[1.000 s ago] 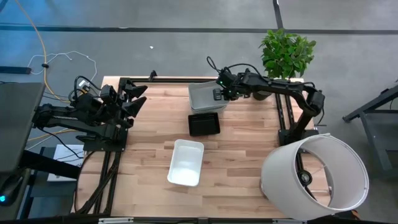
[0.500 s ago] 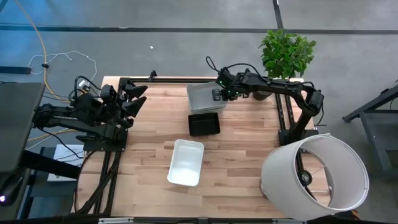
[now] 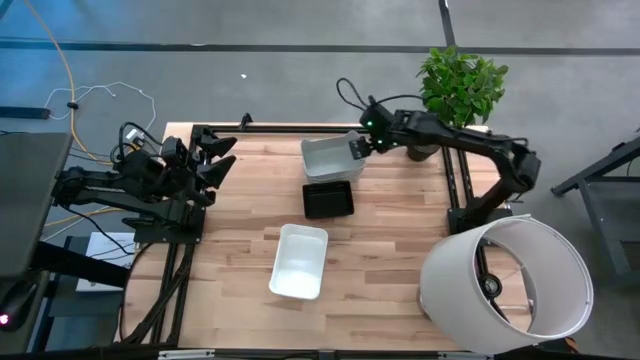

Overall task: Stack baskets by color
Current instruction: Move the stacked white bins to the middle left of the table

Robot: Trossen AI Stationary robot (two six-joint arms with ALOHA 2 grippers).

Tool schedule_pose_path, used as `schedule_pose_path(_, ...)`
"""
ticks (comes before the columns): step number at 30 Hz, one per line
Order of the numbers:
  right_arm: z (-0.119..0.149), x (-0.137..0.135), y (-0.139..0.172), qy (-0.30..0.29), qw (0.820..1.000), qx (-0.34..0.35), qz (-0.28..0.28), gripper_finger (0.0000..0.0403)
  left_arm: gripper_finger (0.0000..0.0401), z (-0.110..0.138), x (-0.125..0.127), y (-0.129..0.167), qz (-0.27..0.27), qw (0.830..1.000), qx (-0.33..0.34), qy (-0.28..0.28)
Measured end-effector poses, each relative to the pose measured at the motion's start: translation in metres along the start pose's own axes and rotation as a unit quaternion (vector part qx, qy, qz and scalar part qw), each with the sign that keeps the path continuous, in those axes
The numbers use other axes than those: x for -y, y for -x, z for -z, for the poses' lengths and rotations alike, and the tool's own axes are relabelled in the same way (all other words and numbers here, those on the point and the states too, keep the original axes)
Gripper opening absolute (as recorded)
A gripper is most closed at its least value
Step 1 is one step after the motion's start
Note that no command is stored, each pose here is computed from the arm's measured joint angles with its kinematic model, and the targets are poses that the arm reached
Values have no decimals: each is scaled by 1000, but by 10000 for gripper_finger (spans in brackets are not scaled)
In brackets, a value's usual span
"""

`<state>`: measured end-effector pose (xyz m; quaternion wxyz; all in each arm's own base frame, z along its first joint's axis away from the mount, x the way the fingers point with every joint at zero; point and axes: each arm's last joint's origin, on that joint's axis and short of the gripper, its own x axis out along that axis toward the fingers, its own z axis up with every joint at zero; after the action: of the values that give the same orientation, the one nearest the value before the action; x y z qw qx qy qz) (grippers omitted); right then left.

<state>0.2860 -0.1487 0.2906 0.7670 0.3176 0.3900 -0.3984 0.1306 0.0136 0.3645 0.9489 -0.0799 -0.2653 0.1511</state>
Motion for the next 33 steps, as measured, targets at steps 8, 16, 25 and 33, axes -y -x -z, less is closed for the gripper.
schedule_pose_path(8,36,3,43,151,988,5,33,254,234,3,0,0,0,1000,-15,2)
schedule_pose_path(16,101,32,38,93,974,74,-192,254,234,4,0,0,-2,1000,-22,22)
schedule_pose_path(25,125,34,47,108,899,189,-380,254,234,12,-4,1,-45,997,-57,3)
schedule_pose_path(33,128,30,50,153,887,200,-386,248,234,17,-4,0,-57,995,-76,-5)
